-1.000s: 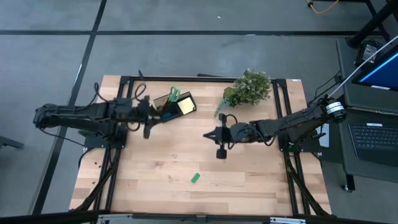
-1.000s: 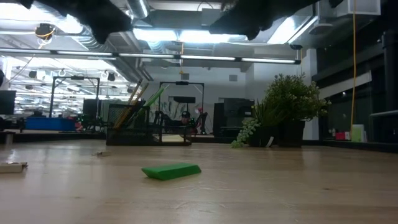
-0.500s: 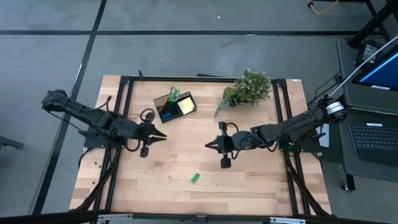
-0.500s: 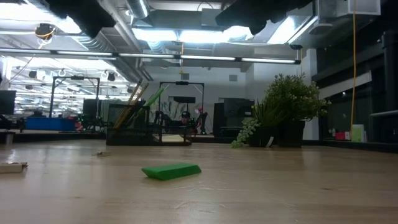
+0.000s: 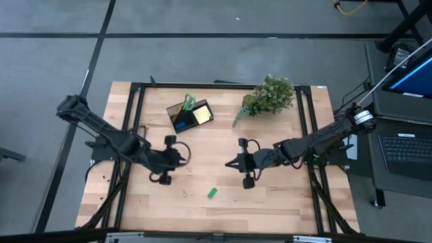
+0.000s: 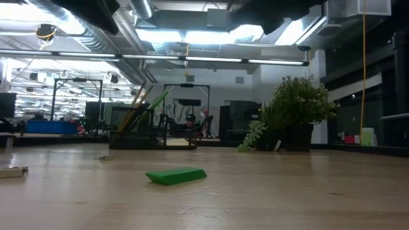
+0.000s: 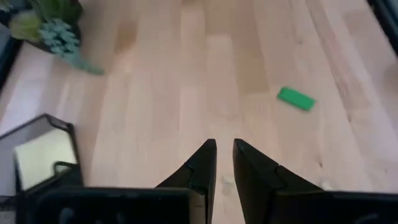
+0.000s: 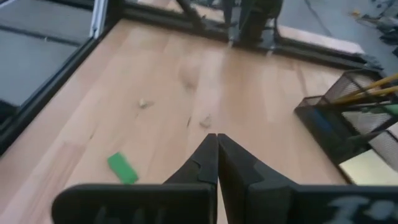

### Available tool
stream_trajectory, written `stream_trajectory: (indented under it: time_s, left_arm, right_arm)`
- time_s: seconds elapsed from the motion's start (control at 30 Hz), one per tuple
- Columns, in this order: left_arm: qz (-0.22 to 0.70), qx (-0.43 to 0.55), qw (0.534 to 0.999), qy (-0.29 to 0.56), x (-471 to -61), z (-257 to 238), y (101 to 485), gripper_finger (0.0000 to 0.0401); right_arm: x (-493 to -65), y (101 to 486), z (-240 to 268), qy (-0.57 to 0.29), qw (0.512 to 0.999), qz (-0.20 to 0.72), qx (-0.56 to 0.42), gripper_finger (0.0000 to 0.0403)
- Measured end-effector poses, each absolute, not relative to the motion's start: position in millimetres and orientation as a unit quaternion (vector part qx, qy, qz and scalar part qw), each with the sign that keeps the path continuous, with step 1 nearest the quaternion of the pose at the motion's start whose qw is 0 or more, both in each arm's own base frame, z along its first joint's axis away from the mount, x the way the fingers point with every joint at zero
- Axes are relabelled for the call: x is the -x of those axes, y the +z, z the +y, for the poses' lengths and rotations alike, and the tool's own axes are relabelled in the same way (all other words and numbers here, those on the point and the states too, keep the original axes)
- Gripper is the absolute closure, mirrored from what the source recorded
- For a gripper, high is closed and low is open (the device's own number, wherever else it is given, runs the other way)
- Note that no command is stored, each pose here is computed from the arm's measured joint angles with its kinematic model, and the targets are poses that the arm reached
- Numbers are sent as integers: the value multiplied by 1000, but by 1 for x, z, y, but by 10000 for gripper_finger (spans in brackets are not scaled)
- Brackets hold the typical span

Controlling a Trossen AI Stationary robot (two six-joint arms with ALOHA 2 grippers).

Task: Pick and place office supplies into organizer
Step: Put the top white binder clip into the desk organizer

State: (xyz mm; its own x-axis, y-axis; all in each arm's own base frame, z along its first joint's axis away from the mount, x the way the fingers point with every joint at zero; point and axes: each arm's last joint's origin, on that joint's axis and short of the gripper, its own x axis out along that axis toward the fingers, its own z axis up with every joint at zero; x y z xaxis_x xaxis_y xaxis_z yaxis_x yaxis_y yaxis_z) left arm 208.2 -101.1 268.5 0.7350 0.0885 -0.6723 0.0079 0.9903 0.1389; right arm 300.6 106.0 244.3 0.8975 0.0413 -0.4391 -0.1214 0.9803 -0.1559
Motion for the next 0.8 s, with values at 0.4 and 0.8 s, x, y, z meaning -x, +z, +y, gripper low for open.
stream_trajectory:
  time_s: [0.4, 0.8]
  left_arm:
    - [401, -122, 907, -32, -243, -134, 267, 342]
    - [460, -178, 870, -32, -262, -138, 233, 244]
  right_arm:
    - [-294, 240, 117, 58, 964, 244, 89, 393]
    - [-294, 239, 117, 58, 963, 249, 91, 393]
